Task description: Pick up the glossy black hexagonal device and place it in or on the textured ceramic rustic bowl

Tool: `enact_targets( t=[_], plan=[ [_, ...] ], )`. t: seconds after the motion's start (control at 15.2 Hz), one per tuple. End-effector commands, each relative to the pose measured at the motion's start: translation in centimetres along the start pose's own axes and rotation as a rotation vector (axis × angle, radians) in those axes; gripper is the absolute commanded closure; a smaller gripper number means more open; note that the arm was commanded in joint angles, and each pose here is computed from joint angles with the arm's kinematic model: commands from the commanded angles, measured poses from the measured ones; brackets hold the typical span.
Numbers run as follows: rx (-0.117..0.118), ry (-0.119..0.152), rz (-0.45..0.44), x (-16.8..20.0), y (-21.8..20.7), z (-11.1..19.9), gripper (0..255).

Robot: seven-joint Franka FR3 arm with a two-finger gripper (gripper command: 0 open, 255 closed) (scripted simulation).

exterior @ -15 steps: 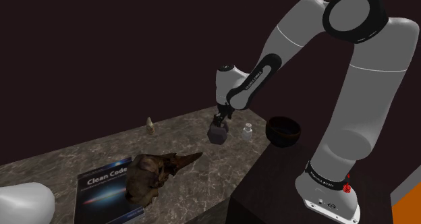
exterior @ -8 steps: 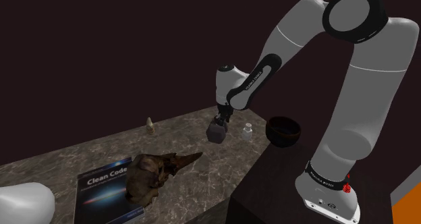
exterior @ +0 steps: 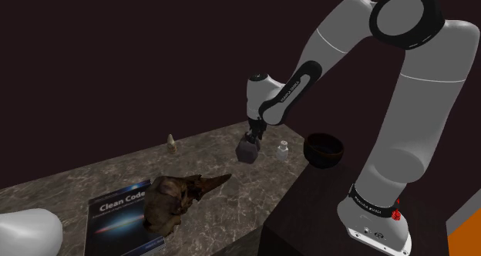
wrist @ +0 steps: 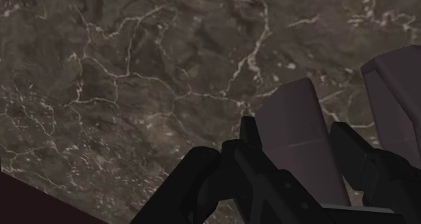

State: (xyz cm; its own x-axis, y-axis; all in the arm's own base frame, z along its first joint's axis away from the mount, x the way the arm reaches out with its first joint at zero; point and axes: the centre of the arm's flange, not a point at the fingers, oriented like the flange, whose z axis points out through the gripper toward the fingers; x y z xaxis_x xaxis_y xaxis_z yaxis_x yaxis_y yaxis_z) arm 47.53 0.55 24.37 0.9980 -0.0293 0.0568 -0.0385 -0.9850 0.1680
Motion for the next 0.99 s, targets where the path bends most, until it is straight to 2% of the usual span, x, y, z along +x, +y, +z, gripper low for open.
enact_targets(
  t=[0.0, 0.92],
  plan=[
    [0.0, 0.0, 0.0, 0.0, 0.1, -0.8, 255],
    [0.0, 0.0, 0.0, 0.5, 1.3, -8.1, 255]
  ],
)
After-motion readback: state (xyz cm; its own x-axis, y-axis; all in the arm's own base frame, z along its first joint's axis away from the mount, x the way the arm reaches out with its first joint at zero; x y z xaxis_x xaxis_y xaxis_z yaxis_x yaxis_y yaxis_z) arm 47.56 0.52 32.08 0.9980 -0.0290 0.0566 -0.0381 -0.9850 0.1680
